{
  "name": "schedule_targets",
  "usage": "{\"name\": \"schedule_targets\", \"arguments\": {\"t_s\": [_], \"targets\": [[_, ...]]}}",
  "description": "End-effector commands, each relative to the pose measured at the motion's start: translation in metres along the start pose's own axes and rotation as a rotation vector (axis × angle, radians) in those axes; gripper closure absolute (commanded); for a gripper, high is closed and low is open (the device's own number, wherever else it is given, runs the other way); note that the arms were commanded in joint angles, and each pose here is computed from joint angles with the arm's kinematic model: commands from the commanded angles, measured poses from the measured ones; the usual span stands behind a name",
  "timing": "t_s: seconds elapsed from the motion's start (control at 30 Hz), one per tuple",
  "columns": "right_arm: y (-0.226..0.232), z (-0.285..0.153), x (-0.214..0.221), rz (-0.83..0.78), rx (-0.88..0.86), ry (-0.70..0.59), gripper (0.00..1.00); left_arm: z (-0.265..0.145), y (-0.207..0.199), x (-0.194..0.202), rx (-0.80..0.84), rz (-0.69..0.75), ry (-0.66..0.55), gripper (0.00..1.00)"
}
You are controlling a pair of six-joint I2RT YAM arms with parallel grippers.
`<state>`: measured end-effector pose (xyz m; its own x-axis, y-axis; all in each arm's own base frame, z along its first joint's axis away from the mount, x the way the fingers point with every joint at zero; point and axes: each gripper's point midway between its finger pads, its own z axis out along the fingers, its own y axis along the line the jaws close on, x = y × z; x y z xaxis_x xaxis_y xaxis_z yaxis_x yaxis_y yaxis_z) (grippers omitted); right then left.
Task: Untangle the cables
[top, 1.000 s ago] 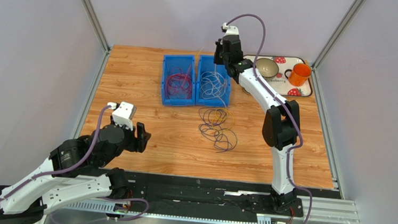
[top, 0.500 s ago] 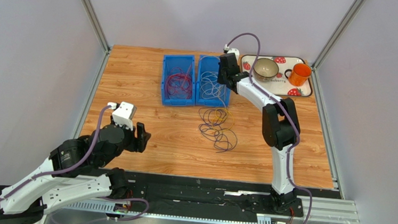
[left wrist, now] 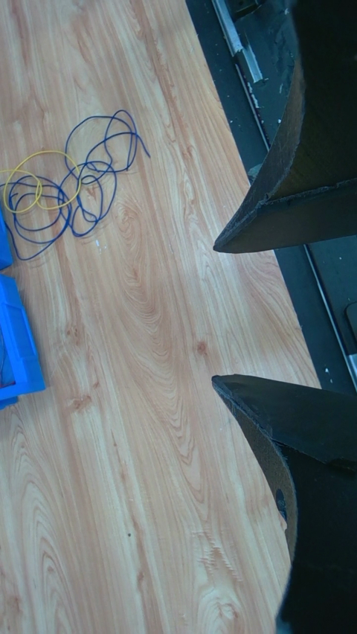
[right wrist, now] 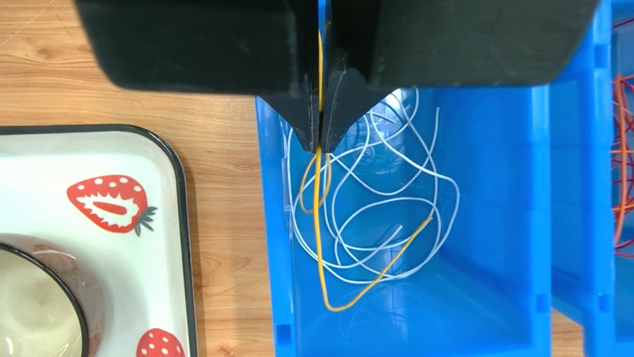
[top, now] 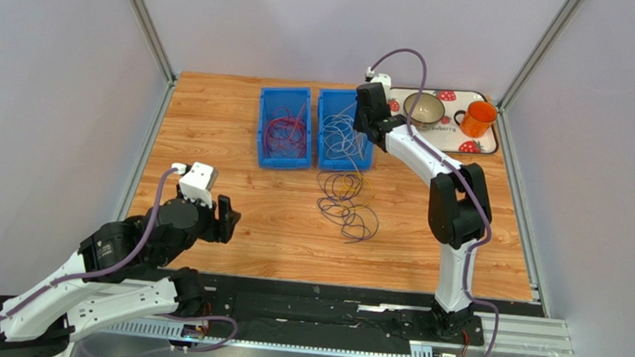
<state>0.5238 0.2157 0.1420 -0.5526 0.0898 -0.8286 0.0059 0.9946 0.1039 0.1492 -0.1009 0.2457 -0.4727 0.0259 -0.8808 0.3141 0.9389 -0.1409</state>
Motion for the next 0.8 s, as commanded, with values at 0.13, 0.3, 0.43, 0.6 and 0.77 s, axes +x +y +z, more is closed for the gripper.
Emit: {"name": "schedule_targets", "arguments": {"t_s": [0.13,0.3,0.43,0.6,0.77], "targets": [[0.035,0.007,-0.033,0.025,-0.136,-0.056,1.0,-0.001,-0.002,-0.006,0.009,0.009,-0.016,0.3],[0.053,0.014,-0.04,-0.004,-0.202,-0.035,0.75,-0.001,-0.001,-0.005,0.006,0.007,-0.016,0.3],[0.051,-0.001,-0.049,-0.007,-0.202,-0.057,0.41,-0.001,-0.001,-0.006,0.005,0.006,-0.018,0.3],[0.035,-0.03,-0.058,-0.002,-0.162,-0.076,0.35,-0.001,-0.002,-0.005,0.009,0.011,-0.015,0.3],[0.014,-0.055,-0.033,0.016,-0.115,-0.015,0.35,0.0,-0.002,-0.005,0.008,0.011,-0.014,0.3]]}}
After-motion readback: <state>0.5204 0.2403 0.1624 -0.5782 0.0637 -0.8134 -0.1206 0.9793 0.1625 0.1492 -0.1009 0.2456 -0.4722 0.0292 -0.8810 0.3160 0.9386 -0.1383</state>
